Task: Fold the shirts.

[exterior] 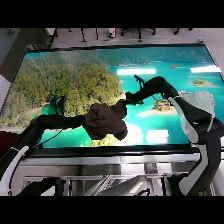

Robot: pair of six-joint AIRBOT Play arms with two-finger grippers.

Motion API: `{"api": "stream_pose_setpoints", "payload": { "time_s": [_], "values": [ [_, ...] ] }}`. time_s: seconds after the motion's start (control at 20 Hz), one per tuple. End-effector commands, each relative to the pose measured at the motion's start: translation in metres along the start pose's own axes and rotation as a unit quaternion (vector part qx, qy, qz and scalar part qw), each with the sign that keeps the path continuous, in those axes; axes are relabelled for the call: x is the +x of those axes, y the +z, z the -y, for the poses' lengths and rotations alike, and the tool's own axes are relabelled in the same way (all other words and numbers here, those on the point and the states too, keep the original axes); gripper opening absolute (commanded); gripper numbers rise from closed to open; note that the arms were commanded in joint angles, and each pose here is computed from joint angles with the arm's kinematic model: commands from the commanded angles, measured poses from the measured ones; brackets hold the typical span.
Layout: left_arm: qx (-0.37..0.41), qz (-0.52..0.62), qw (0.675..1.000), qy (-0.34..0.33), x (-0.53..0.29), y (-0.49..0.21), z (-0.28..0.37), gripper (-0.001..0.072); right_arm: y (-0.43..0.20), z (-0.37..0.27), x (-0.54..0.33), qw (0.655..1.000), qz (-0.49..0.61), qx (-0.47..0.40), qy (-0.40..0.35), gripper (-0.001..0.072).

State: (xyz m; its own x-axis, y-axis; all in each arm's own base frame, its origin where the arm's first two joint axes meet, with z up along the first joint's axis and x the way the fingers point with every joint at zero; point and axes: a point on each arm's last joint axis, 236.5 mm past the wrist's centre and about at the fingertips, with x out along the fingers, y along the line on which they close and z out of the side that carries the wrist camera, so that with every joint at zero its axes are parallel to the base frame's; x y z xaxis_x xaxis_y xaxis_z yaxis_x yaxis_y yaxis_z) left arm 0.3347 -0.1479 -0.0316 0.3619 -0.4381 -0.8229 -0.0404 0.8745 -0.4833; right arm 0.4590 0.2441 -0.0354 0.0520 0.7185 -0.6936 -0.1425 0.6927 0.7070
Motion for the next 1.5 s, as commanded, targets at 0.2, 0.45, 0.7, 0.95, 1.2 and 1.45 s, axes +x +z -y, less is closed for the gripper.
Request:
{"api": "stream_pose_setpoints", "payload": {
  "time_s": [0.2, 0.45, 0.7, 0.95, 1.2, 1.45],
  "values": [
    [0.135, 0.344, 0.924, -0.098, -0.305, 0.131, 0.138, 0.0013, 0.031, -0.224, -0.296, 0.915, 0.301, -0.269, 0.012, 0.0016],
    [0.229, 0.522, 0.808, -0.148, -0.505, 0.084, 0.222, 0.0013, -0.082, -0.35, -0.453, 0.76, 0.489, -0.427, -0.038, 0.0017],
    [0.229, 0.553, 0.797, -0.083, -0.538, 0.09, 0.21, 0.0013, -0.139, -0.365, -0.545, 0.643, 0.616, -0.426, -0.163, 0.0017],
    [0.207, 0.43, 0.878, -0.043, -0.439, 0.149, 0.181, 0.0013, -0.062, -0.305, -0.525, 0.701, 0.59, -0.352, -0.194, 0.0016],
    [0.125, 0.213, 0.969, 0.011, -0.228, 0.197, 0.09, 0.0013, 0.073, -0.158, -0.387, 0.856, 0.435, -0.21, -0.182, 0.0016],
    [0.04, 0.007, 0.997, 0.06, -0.031, 0.165, -0.017, 0.0014, 0.125, -0.056, -0.249, 0.94, 0.307, -0.1, -0.112, 0.0017]
  ]
}}
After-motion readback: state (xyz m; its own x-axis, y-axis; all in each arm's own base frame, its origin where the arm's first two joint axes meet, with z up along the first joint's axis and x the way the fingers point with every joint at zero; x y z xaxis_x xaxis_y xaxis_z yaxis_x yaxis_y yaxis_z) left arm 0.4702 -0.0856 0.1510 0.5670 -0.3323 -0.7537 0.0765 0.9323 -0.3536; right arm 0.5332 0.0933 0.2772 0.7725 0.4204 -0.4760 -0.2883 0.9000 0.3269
